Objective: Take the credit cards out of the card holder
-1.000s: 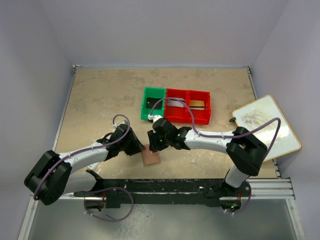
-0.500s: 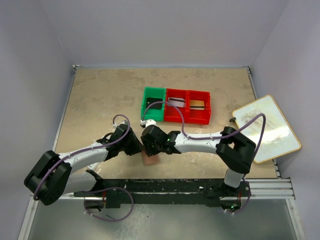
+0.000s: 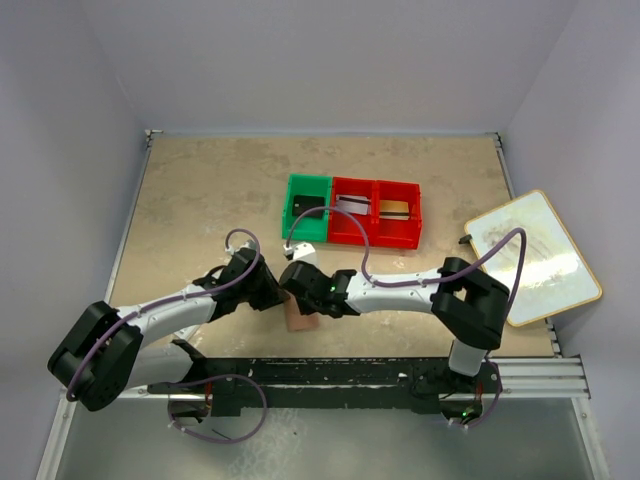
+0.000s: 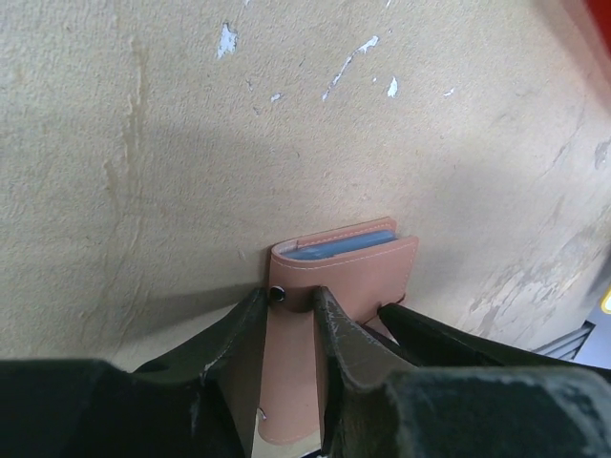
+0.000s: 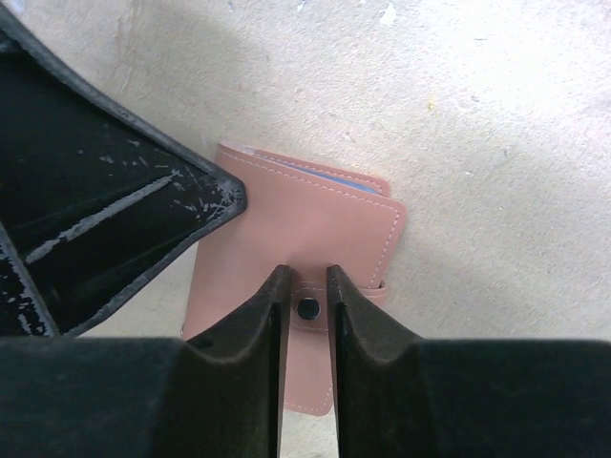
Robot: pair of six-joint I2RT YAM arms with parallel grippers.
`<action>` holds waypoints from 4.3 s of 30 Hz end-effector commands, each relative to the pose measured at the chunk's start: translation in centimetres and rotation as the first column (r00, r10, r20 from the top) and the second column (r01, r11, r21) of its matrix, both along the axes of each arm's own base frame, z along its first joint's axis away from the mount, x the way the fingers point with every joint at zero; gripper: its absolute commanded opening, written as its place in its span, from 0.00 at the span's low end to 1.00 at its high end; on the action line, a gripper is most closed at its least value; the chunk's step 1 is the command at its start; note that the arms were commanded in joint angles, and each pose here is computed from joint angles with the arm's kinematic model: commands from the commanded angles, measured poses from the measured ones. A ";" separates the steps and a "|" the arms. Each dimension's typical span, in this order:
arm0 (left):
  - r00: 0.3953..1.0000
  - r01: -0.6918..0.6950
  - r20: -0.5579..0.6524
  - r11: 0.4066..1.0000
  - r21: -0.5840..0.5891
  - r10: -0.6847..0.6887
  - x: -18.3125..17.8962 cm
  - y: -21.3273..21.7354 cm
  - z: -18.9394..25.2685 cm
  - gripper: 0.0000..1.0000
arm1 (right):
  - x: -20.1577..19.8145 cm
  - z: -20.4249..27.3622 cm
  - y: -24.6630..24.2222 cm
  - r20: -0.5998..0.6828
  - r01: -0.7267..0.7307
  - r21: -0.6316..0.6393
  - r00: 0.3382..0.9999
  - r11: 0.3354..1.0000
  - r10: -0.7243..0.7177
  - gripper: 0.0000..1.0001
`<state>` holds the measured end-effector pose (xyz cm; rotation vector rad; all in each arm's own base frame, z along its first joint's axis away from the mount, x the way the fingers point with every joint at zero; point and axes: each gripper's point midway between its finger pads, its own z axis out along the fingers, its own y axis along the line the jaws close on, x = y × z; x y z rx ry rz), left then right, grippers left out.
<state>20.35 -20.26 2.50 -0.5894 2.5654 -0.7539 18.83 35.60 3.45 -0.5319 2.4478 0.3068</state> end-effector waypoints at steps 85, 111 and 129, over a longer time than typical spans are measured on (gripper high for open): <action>0.999 0.036 0.010 0.996 0.078 -0.037 0.1 0.9 -0.6 0.21 | 1.1 0.4 -4.0 -0.162 0.117 0.176 0.983 0.977 -0.088 0.20; 0.864 -0.342 0.412 0.938 0.056 0.290 2.5 8.7 10.7 0.82 | 0.5 11.9 1.4 0.018 -0.154 0.554 0.985 0.818 0.173 0.00; 0.935 0.168 0.333 0.980 -0.109 -0.124 0.7 -1.3 8.5 0.69 | 0.1 1.1 -9.7 -0.167 0.229 0.569 0.973 0.790 -0.161 0.00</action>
